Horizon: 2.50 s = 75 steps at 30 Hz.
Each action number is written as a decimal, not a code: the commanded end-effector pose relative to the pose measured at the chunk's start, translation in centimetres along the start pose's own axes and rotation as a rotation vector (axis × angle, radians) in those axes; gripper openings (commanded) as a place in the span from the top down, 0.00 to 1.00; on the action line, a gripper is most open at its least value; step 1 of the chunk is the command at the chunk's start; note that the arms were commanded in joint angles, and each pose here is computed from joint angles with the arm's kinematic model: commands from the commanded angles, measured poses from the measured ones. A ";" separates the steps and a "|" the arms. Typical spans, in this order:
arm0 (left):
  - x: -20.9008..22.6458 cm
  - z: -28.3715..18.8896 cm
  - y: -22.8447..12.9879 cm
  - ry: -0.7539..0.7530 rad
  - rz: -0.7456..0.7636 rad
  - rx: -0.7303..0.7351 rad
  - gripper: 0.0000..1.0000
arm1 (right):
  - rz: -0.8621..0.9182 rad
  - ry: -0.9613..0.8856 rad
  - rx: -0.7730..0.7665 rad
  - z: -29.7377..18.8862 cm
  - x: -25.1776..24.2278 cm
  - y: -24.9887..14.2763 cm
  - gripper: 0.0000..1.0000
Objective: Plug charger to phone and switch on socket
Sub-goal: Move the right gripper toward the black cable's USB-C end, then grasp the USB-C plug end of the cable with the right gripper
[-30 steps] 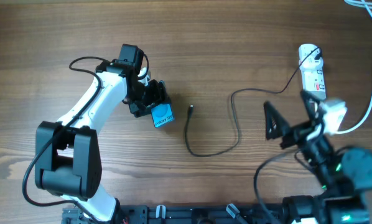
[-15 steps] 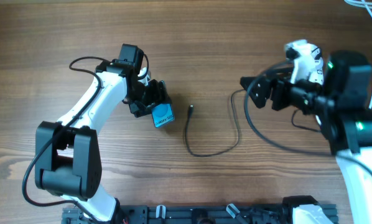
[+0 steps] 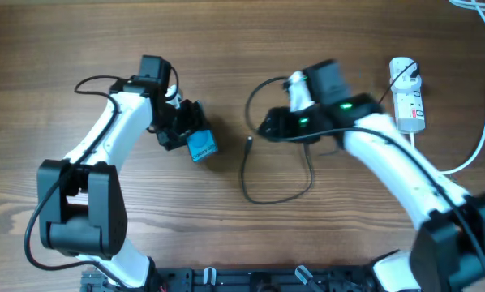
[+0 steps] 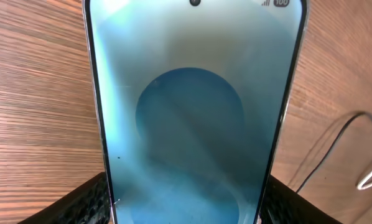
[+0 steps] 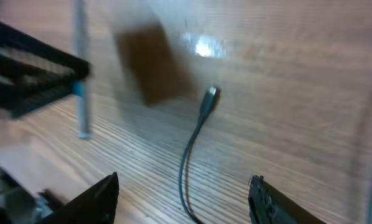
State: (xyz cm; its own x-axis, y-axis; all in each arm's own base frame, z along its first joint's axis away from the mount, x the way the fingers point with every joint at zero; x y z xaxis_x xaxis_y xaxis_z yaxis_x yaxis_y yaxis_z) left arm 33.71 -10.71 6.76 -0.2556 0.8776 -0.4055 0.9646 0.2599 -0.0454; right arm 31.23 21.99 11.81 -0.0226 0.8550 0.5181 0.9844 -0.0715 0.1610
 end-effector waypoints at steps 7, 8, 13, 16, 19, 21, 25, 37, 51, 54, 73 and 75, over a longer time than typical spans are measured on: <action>1.5 -2.2 1.5 -0.025 -0.065 -0.044 0.29 | 0.078 -0.388 -0.162 7.4 -1.1 -2.1 0.45; 1.5 -2.2 1.5 -0.026 -0.067 -0.045 0.29 | 0.068 -0.407 -0.182 8.2 -0.9 -2.4 0.46; 1.5 -2.2 1.5 -0.026 -0.067 -0.044 0.29 | 0.004 -0.487 -0.231 10.3 -1.4 -3.0 0.50; 1.6 -2.2 1.5 -0.025 -0.069 -0.042 0.29 | 0.002 -0.549 -0.264 10.9 -2.5 -2.9 0.54; 1.6 -2.2 1.4 -0.024 -0.071 -0.038 0.29 | 0.011 -0.569 -0.252 11.0 -3.3 -2.9 0.62; 1.6 -2.2 1.3 -0.023 -0.071 -0.037 0.29 | 0.033 -0.615 -0.227 10.4 -4.7 -2.9 0.64; 1.6 -2.2 1.3 -0.023 -0.071 -0.037 0.29 | 0.110 -0.640 -0.159 9.0 -6.6 -2.7 0.64; 1.6 -2.2 1.4 -0.023 -0.070 -0.038 0.29 | 0.401 -0.572 0.013 7.9 -8.4 -3.6 0.62; 1.6 -2.2 1.4 -0.024 -0.070 -0.038 0.29 | 0.503 -0.563 0.050 8.3 -8.7 -5.2 0.57; 1.6 -2.2 1.4 -0.024 -0.070 -0.039 0.29 | 0.506 -0.561 0.049 8.4 -8.7 -5.2 0.56; 1.6 -2.2 1.4 -0.024 -0.070 -0.038 0.29 | 0.495 -0.540 0.059 8.6 -8.4 -5.2 0.42; 1.6 -2.2 1.4 -0.024 -0.070 -0.038 0.29 | 0.455 -0.531 0.075 8.5 -8.1 -5.1 0.39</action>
State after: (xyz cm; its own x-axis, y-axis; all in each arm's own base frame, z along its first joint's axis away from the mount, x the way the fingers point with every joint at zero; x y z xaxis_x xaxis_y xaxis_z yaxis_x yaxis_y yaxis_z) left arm 33.78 -7.95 6.69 -0.3371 0.8548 -0.3945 0.9389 0.3363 -0.0737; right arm 29.20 19.71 0.57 0.5195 0.8526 0.0565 0.8537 -0.5207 0.0081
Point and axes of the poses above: each gripper's point midway between its finger pads, its own z axis out along the fingers, its own x axis along the line the jaws close on, y = z × x, the point moved 1 cm from there along -z, back along the fingers, and after that the axes turned 7 degrees about z, right-handed, at the moved point
